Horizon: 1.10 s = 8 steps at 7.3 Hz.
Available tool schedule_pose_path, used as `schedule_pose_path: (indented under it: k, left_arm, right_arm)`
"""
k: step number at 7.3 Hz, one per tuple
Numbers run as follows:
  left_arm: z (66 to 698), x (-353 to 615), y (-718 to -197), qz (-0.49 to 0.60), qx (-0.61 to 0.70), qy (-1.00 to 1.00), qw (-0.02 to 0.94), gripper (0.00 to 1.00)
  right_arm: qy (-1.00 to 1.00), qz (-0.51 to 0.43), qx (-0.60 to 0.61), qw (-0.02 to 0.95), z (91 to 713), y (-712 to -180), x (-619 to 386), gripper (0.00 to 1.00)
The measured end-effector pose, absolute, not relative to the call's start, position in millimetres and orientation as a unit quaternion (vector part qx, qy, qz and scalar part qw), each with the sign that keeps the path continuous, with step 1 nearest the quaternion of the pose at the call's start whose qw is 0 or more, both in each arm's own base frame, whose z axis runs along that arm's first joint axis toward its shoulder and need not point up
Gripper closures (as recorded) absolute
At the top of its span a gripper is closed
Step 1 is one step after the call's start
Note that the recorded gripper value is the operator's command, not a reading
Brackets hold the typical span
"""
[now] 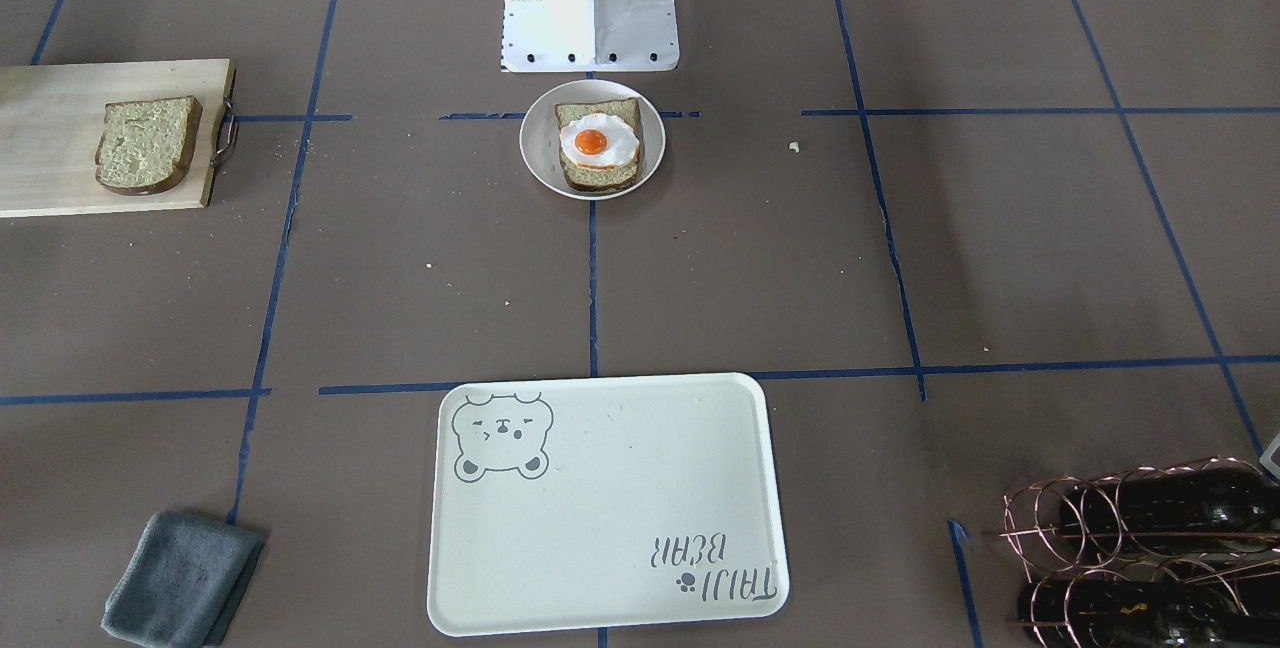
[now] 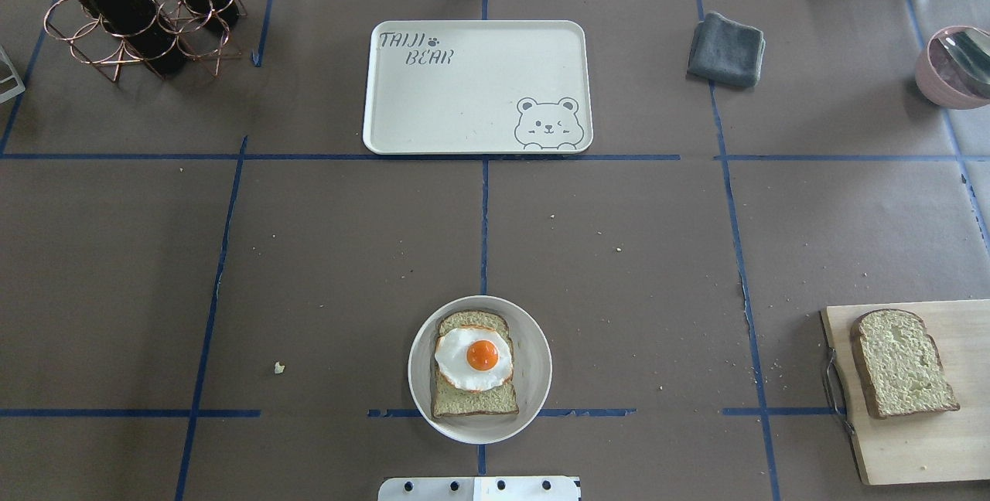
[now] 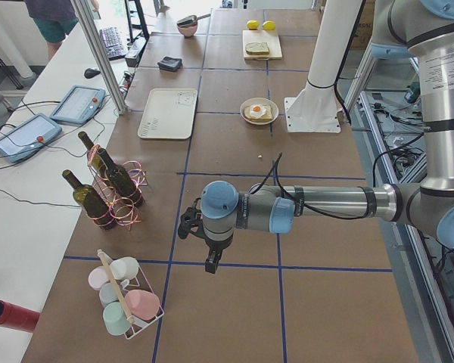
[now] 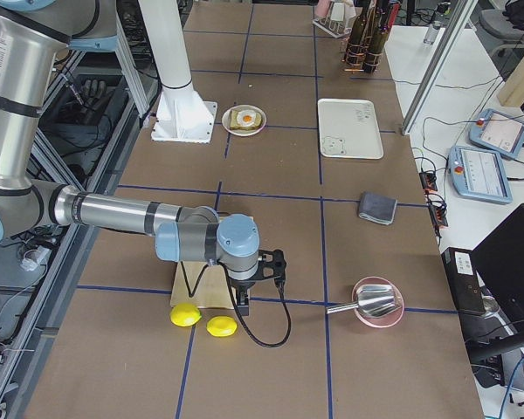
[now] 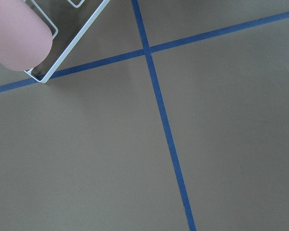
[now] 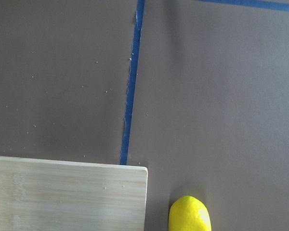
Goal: Make sandwich and place on tray
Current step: 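Move the right gripper toward the bread slice on the wooden board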
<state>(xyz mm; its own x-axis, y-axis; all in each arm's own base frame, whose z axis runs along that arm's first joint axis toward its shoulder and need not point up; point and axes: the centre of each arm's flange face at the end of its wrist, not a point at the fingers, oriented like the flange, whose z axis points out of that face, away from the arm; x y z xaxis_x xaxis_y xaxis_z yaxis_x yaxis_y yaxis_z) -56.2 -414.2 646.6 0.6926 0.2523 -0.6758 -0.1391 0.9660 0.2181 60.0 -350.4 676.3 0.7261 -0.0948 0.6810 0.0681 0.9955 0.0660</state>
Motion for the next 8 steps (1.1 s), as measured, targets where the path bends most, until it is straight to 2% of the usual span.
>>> schedule_pose_path:
  k: [3,5,8]
  left_arm:
    - [646,-56,-415,0.107,0.076,0.378,0.916,0.0]
    - [645,-56,-415,0.107,0.077,0.379,0.916,0.0]
    - [645,-56,-416,0.107,0.077,0.38,0.915,0.0]
  right_arm:
    - [-0.37,-0.045,0.025,0.928,671,-353,60,0.0]
    - [-0.38,-0.069,0.077,0.919,652,-361,56,0.0]
    - [-0.508,-0.097,0.111,0.848,609,-363,29,0.0]
